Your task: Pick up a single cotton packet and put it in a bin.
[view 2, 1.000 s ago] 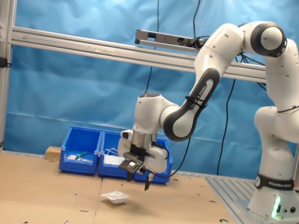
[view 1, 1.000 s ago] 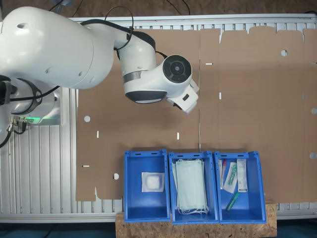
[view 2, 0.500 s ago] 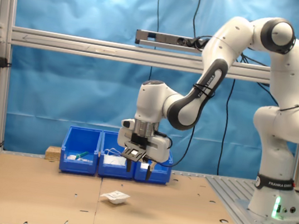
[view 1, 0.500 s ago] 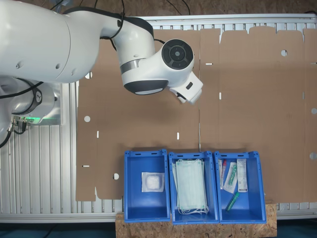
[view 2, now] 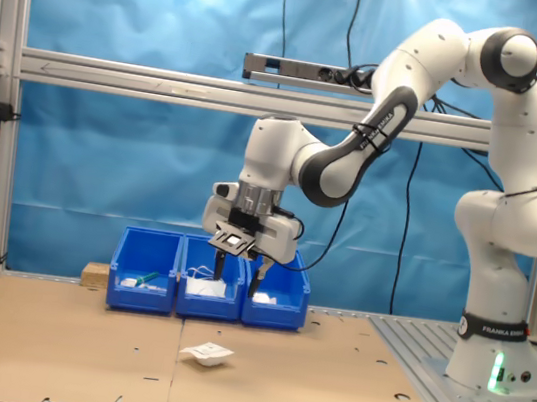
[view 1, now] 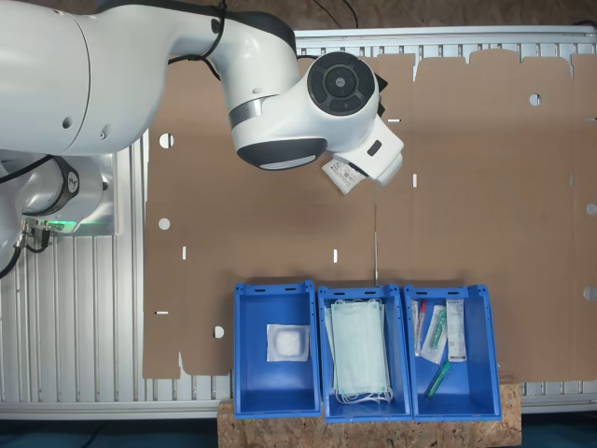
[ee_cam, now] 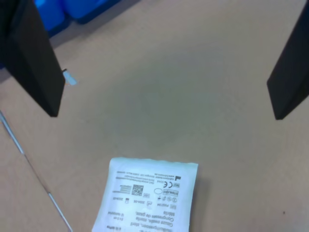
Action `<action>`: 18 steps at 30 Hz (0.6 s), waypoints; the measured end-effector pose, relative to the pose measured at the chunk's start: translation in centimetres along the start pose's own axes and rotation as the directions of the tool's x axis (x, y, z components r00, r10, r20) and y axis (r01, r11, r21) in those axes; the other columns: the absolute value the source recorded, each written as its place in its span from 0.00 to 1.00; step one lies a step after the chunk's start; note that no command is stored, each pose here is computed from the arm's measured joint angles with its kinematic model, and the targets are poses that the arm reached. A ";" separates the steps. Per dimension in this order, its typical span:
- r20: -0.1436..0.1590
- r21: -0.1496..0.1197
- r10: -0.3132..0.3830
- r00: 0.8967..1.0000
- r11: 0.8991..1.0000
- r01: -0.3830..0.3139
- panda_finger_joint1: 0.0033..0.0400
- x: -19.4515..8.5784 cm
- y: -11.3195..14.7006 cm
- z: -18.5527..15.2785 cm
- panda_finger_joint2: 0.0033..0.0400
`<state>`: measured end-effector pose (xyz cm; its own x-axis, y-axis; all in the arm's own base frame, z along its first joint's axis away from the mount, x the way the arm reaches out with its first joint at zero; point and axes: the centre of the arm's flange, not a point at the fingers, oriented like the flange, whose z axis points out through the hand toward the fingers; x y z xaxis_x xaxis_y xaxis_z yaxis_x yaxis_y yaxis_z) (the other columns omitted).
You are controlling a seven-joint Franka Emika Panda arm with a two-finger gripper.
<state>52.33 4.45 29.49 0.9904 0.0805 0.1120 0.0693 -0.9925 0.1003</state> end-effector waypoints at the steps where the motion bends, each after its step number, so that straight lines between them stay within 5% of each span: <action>1: -0.004 0.000 0.000 1.000 1.000 0.000 1.00 0.2 0.0 -0.2 1.00; 10: -0.026 -0.003 0.001 1.000 1.000 -0.001 1.00 1.4 0.1 -1.1 1.00; 18: -0.014 -0.009 0.000 1.000 1.000 0.000 1.00 1.6 0.1 -0.6 1.00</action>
<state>53.84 4.56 30.25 0.9887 0.0814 0.1259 0.0678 -0.9917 0.1092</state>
